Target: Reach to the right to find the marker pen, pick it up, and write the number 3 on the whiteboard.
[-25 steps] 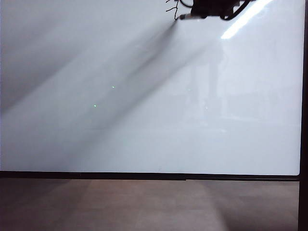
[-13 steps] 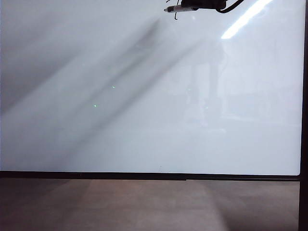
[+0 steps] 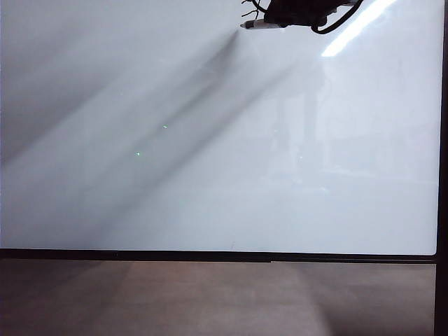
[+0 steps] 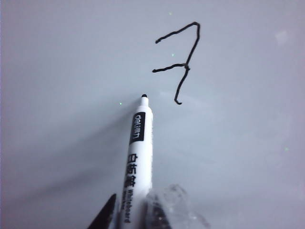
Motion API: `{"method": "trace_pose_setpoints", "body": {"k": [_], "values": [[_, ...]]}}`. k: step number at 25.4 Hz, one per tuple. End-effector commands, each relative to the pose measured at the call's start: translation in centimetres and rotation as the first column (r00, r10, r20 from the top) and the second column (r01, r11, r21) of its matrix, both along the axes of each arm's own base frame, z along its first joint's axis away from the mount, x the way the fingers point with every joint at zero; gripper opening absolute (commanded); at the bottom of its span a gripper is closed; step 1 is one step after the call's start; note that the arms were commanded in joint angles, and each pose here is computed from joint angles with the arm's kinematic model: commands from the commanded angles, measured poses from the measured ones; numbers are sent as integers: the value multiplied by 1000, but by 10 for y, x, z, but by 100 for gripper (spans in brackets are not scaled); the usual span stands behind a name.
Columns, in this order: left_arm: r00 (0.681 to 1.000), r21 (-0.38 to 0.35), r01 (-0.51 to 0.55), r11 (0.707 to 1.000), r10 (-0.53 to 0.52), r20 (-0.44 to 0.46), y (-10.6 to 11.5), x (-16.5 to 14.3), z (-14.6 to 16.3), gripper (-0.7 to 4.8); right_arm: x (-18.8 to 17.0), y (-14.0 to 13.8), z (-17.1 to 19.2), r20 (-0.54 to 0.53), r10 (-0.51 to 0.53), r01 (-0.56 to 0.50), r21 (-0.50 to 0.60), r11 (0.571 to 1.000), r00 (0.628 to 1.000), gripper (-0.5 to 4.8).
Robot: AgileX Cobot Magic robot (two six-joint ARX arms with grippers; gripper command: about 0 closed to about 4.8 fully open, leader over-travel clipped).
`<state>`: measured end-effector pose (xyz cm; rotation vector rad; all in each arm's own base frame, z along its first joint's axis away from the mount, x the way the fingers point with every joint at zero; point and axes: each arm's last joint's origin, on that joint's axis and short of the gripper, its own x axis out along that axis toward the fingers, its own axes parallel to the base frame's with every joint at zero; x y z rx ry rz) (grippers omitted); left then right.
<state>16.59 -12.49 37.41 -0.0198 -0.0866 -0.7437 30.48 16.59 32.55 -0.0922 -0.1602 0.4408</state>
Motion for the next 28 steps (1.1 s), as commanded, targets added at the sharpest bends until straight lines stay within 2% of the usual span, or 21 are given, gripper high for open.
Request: {"method": "trace_pose_setpoints", "body": {"k": [1, 21, 28], "values": [[1000, -10, 1, 1000, -1, 9, 1, -1, 2, -6, 1, 0, 4, 31, 1, -1, 14, 1000, 1000, 30], [1000, -10, 1, 1000, -1, 9, 1, -1, 2, -6, 6, 2, -1, 34, -27, 27, 22, 999, 999, 30], [1000, -10, 1, 1000, -1, 9, 1, -1, 2, -6, 6, 1, -1, 29, -68, 68, 28, 997, 997, 30]]}}
